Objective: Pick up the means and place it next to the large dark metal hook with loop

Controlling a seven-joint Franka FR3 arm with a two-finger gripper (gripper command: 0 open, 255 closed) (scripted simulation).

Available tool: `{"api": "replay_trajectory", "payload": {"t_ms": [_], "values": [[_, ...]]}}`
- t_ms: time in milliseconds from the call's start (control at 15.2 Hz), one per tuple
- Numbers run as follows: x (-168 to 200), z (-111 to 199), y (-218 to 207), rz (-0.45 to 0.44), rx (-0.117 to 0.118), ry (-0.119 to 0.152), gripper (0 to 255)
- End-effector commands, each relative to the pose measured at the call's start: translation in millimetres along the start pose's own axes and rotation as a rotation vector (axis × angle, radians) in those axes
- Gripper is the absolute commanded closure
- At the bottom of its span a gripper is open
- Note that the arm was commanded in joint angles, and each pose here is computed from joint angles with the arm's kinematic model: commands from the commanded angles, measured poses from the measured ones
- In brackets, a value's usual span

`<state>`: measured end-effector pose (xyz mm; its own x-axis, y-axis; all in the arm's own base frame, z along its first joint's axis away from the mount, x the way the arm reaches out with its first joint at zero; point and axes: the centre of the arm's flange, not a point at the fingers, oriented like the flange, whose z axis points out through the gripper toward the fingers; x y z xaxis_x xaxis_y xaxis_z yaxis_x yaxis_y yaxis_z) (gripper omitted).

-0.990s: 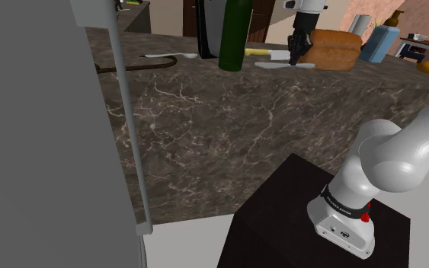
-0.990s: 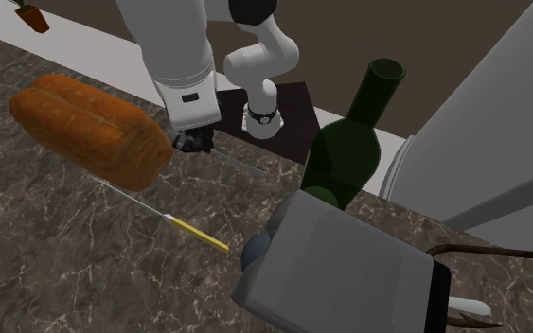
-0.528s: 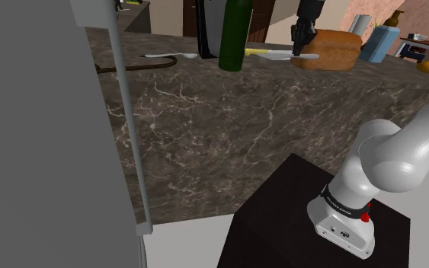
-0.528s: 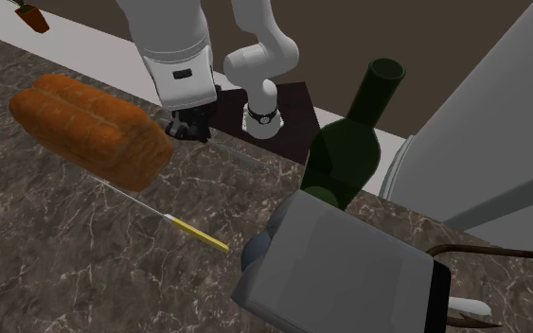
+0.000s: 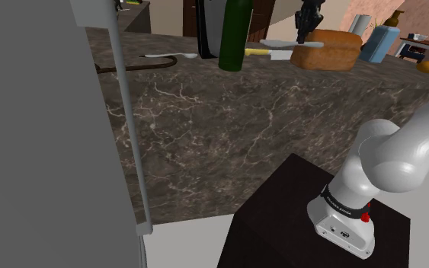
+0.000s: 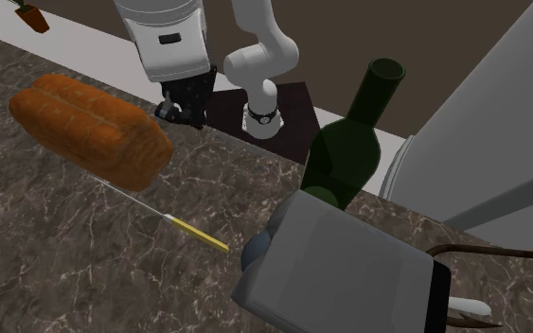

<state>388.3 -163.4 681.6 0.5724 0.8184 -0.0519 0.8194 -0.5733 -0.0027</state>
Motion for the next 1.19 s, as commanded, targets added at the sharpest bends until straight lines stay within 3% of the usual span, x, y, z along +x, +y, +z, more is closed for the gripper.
{"api": "replay_trajectory", "payload": {"t_ms": [0,66,1122], "values": [[-1.1,-10.0,0.3,0.0,0.0,0.0,255],[-1.3,-14.6,0.3,0.0,0.0,0.0,255],[207.4,-25.8,-29.6,0.0,0.0,0.0,255]]}}
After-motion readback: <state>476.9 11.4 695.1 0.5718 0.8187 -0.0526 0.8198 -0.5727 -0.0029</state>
